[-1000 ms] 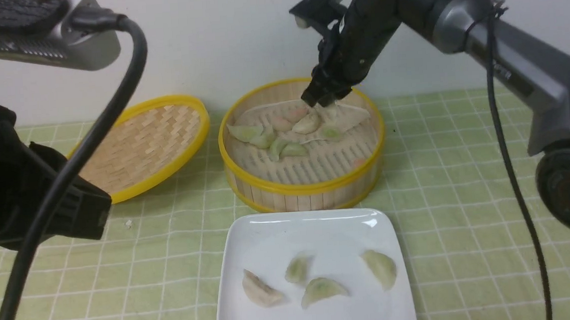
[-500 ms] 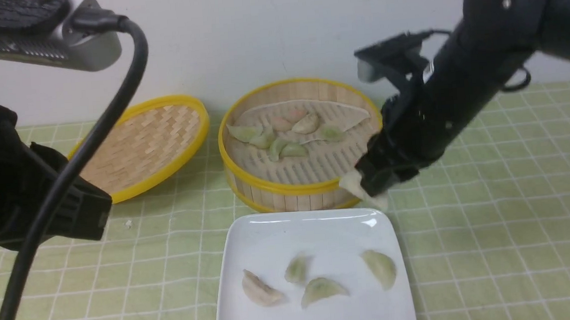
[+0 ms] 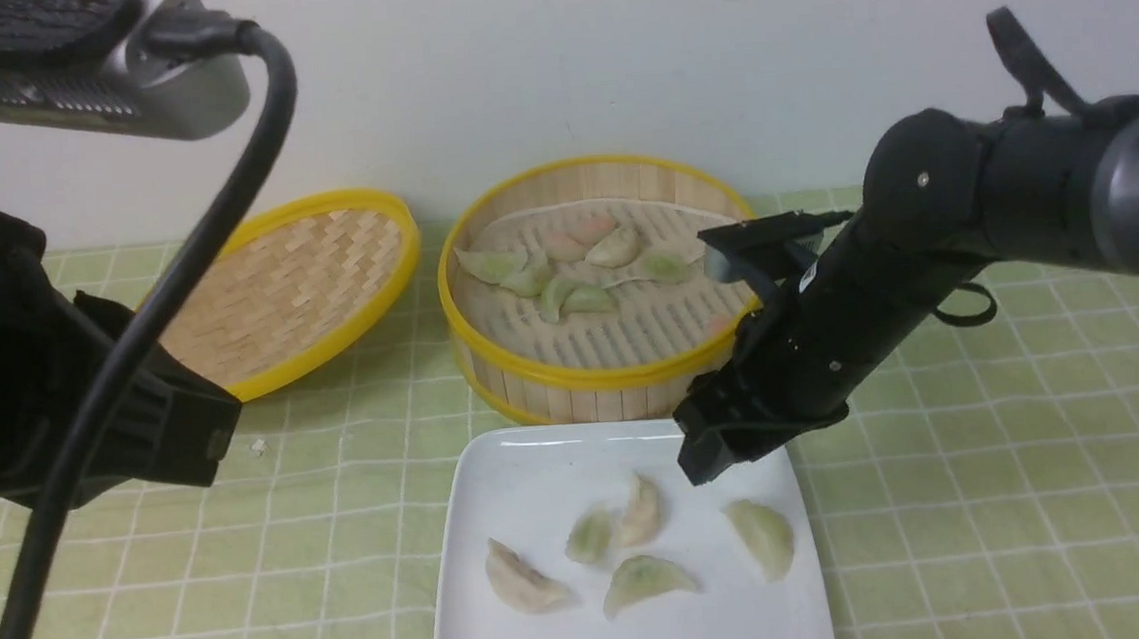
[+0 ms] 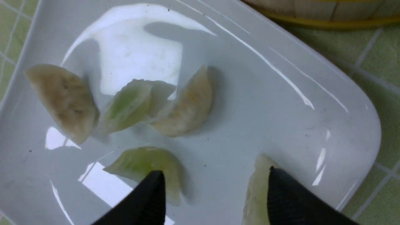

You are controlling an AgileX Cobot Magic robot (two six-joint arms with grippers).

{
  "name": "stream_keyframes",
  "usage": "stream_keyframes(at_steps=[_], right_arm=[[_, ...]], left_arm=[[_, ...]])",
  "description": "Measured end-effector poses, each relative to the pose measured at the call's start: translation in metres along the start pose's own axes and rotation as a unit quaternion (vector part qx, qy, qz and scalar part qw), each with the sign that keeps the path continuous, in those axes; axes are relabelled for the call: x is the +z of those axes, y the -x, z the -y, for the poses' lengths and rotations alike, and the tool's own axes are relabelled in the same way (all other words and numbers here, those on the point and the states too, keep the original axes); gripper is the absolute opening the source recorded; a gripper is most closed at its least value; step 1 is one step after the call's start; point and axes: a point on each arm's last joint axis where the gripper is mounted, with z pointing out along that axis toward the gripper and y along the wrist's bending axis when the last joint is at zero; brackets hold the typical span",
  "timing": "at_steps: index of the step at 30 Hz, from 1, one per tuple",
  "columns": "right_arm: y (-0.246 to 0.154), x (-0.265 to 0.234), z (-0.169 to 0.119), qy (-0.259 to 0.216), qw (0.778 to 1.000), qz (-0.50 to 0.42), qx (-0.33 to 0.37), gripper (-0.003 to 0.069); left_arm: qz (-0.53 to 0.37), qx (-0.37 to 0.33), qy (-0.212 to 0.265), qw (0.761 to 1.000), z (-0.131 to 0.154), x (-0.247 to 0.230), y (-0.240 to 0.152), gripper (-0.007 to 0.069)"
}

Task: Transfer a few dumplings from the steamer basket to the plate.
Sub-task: Use the right arm to put the dumpling into the plate

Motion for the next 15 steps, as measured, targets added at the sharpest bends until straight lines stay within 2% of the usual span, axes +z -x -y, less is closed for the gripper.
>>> stream_keyframes(at_steps=[3,5,9,12,14,15], right_arm=[[0.003,-0.020,-0.008,0.009,1.000,-0.002,-0.011,0.0428],[0.001,-0.055,-0.021,0.010,1.000,0.019,-0.023,0.0348],[-0.022,-0.141,-0.048,-0.009,0.995,0.088,-0.038,0.0102],[-0.060,-0.207,-0.069,-0.022,0.982,0.181,-0.050,0.0012],[-0.081,-0.229,-0.075,-0.026,0.973,0.222,-0.055,-0.0001],[-0.113,-0.253,-0.083,-0.030,0.958,0.278,-0.065,-0.0008]], left_arm=[[0.000,0.000,0.000,1.000,0.000,0.000,0.000,-0.0006],[0.000,0.000,0.000,1.000,0.000,0.000,0.000,-0.0006],[0.000,0.006,0.000,1.000,0.000,0.000,0.000,-0.0006],[0.000,0.008,0.000,1.000,0.000,0.000,0.000,-0.0006],[0.000,0.008,0.000,1.000,0.000,0.000,0.000,-0.0006],[0.000,0.008,0.000,1.000,0.000,0.000,0.000,-0.0006]])
